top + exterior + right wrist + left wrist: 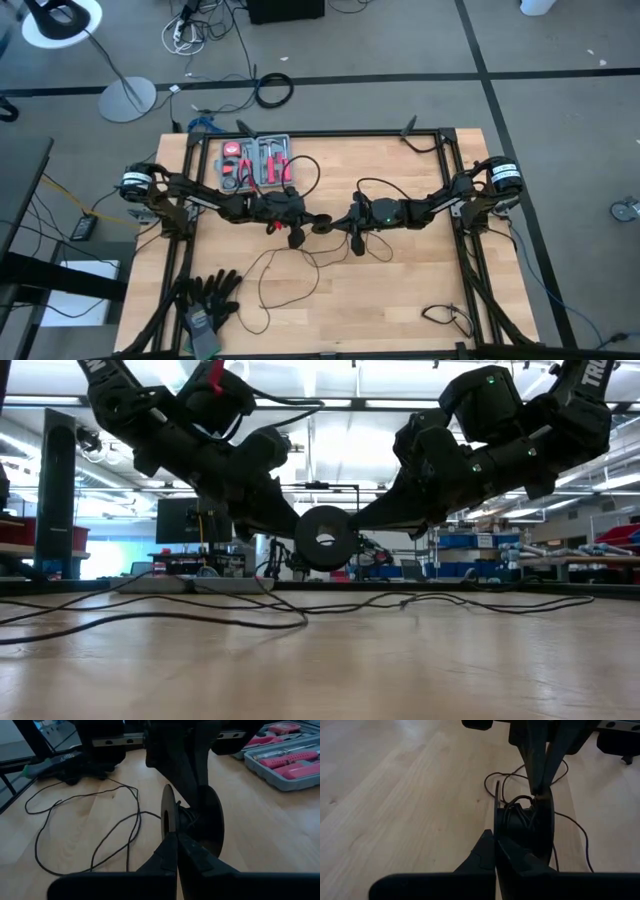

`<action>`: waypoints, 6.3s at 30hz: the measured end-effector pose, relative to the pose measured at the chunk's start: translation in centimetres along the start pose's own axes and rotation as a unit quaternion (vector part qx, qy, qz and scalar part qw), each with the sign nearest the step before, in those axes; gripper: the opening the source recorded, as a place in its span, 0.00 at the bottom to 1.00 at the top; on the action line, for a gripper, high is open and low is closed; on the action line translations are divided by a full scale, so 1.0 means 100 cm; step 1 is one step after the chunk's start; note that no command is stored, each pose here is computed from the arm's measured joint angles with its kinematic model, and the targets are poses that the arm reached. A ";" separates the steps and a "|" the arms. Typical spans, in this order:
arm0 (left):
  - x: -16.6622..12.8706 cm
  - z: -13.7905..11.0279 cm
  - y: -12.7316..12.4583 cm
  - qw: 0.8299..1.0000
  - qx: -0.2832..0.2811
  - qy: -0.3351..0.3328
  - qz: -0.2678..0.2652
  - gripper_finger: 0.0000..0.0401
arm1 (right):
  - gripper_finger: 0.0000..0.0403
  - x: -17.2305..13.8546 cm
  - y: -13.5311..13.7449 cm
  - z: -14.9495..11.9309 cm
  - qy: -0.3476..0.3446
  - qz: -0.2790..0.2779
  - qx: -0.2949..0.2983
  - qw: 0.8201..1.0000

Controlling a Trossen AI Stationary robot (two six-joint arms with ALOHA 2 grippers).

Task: Coil cords
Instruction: Coil the black wire onto the spool

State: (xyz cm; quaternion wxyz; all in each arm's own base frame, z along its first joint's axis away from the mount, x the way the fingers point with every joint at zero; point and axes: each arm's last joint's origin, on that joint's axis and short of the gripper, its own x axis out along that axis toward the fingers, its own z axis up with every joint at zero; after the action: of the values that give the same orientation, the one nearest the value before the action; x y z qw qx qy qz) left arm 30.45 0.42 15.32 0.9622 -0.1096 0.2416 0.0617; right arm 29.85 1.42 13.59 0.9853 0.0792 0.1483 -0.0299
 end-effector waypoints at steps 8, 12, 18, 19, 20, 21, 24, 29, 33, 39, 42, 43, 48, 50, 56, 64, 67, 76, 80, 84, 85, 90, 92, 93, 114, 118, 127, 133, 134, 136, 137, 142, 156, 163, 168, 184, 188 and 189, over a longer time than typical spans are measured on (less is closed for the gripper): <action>0.000 0.001 -0.001 1.000 0.000 0.001 -0.021 0.01 | 0.00 0.000 0.001 0.000 0.000 0.005 -0.013 1.000; 0.000 0.001 -0.002 0.999 0.001 0.003 -0.037 0.01 | 0.00 0.000 0.001 0.000 -0.002 0.011 -0.016 1.000; 0.000 0.002 -0.003 0.999 0.007 -0.005 -0.043 0.01 | 0.00 0.000 0.003 0.001 -0.008 0.015 -0.022 1.000; 0.000 0.002 -0.003 0.999 0.011 -0.005 -0.044 0.01 | 0.00 -0.001 0.004 0.000 -0.007 0.016 -0.023 1.000; 0.000 0.003 -0.003 0.999 0.013 -0.006 -0.049 0.01 | 0.00 -0.002 0.004 -0.001 -0.006 0.016 -0.024 1.000; 0.000 0.003 -0.004 0.998 0.013 -0.007 -0.053 0.01 | 0.00 -0.003 0.005 -0.003 -0.006 0.016 -0.024 1.000; 0.000 0.004 -0.004 0.998 0.013 -0.009 -0.059 0.01 | 0.00 -0.005 0.005 -0.005 -0.003 0.015 -0.017 1.000; 0.000 0.005 -0.005 0.997 0.020 -0.013 -0.070 0.01 | 0.00 -0.005 0.004 -0.006 -0.002 0.015 -0.020 1.000; 0.000 0.005 -0.005 0.997 0.023 -0.014 -0.074 0.01 | 0.00 -0.005 0.005 -0.006 -0.003 0.016 -0.027 1.000; 0.000 0.008 -0.006 0.996 0.027 -0.028 -0.084 0.01 | 0.00 -0.005 0.006 -0.003 -0.018 0.023 -0.038 0.999; -0.001 0.009 -0.007 0.995 0.027 -0.031 -0.086 0.01 | 0.00 -0.006 0.006 -0.003 -0.021 0.023 -0.040 0.999; -0.001 0.009 -0.007 0.995 0.028 -0.031 -0.087 0.01 | 0.00 -0.005 0.006 -0.003 -0.021 0.023 -0.041 0.999; -0.001 0.009 -0.007 0.995 0.028 -0.032 -0.089 0.00 | 0.00 -0.005 0.006 -0.003 -0.022 0.023 -0.041 0.999; -0.001 0.009 -0.007 0.995 0.027 -0.031 -0.089 0.00 | 0.00 -0.005 0.006 -0.003 -0.022 0.023 -0.041 0.999; 0.000 0.006 -0.006 0.997 0.021 -0.020 -0.076 0.00 | 0.02 -0.005 0.005 -0.006 -0.006 0.022 -0.041 0.999; 0.000 0.002 -0.001 1.000 -0.018 -0.003 0.013 0.00 | 0.12 -0.009 0.000 0.000 -0.020 -0.038 -0.023 0.999; 0.000 -0.002 0.000 0.999 -0.028 0.014 0.040 0.00 | 0.16 -0.015 0.002 0.009 -0.033 -0.034 -0.021 0.999; -0.003 -0.014 0.000 0.987 -0.025 0.056 0.147 0.00 | 0.26 -0.040 0.003 0.022 0.025 -0.032 -0.012 0.999; -0.003 -0.012 -0.004 0.981 0.003 0.074 0.177 0.00 | 0.26 -0.048 0.002 0.022 0.056 -0.037 0.011 0.998; -0.002 -0.004 -0.007 0.980 0.033 0.074 0.181 0.00 | 0.26 -0.050 0.002 0.022 0.060 -0.045 0.026 0.997; -0.002 -0.003 -0.008 0.980 0.034 0.072 0.181 0.00 | 0.26 -0.050 0.002 0.022 0.061 -0.045 0.028 0.997; -0.001 0.001 -0.006 0.981 0.013 0.057 0.184 0.00 | 0.26 -0.047 0.003 0.017 0.071 -0.047 0.054 0.995; -0.001 0.003 -0.005 0.980 -0.002 0.044 0.193 0.00 | 0.26 -0.043 0.007 0.012 0.082 -0.044 0.047 0.995; -0.001 0.004 -0.004 0.980 -0.010 0.036 0.197 0.00 | 0.25 -0.041 0.010 0.010 0.089 -0.042 0.043 0.994; -0.005 0.031 0.005 0.979 -0.057 -0.072 0.183 0.00 | 0.14 0.015 0.047 0.020 0.099 -0.041 -0.183 0.977; -0.016 0.042 0.008 0.978 -0.051 -0.088 0.183 0.00 | 0.13 0.017 0.047 0.026 0.122 -0.072 -0.173 0.975; -0.045 0.067 0.006 0.973 -0.021 -0.141 0.181 0.00 | 0.13 0.023 0.039 0.041 0.065 -0.108 0.048 0.991; -0.048 0.070 0.003 0.973 -0.019 -0.152 0.174 0.00 | 0.16 0.039 0.034 0.037 0.017 -0.100 0.036 0.994; -0.048 0.070 0.002 0.973 -0.019 -0.152 0.174 0.00 | 0.17 0.044 0.032 0.032 0.015 -0.100 0.038 0.994; -0.048 0.070 0.001 0.973 -0.019 -0.154 0.171 0.00 | 0.21 0.053 0.029 0.022 0.012 -0.092 0.040 0.995; -0.048 0.070 0.000 0.973 -0.018 -0.153 0.169 0.00 | 0.22 0.057 0.027 0.018 0.003 -0.092 0.041 0.995; -0.049 0.068 -0.001 0.975 -0.014 -0.143 0.167 0.00 | 0.32 0.066 0.019 0.012 -0.025 -0.089 0.047 0.995; -0.054 0.078 -0.004 0.970 -0.011 -0.185 0.156 0.00 | 0.40 0.067 0.016 0.016 -0.029 -0.078 0.040 0.996; -0.056 0.082 -0.005 0.966 -0.018 -0.209 0.149 0.00 | 0.30 0.067 0.015 0.016 -0.032 -0.083 0.031 0.996; -0.056 0.083 -0.004 0.966 -0.018 -0.212 0.149 0.00 | 0.09 0.067 0.016 0.016 -0.033 -0.081 0.019 0.996; -0.051 0.063 0.001 0.974 0.004 -0.113 0.197 0.00 | 0.01 0.043 0.028 0.047 -0.022 -0.059 0.006 0.998; -0.050 0.056 0.002 0.979 0.002 -0.078 0.187 0.00 | 0.00 0.035 0.022 0.061 -0.028 -0.062 0.007 0.998; -0.050 0.055 0.002 0.980 0.003 -0.070 0.186 0.00 | 0.00 0.033 0.021 0.064 -0.031 -0.064 0.005 0.997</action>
State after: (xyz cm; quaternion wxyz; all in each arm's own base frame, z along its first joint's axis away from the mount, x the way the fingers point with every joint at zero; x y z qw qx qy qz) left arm 28.51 1.61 22.39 0.9487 -0.0556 0.1905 0.2460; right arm 35.00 2.33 19.01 0.9850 0.0738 0.1227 -0.0961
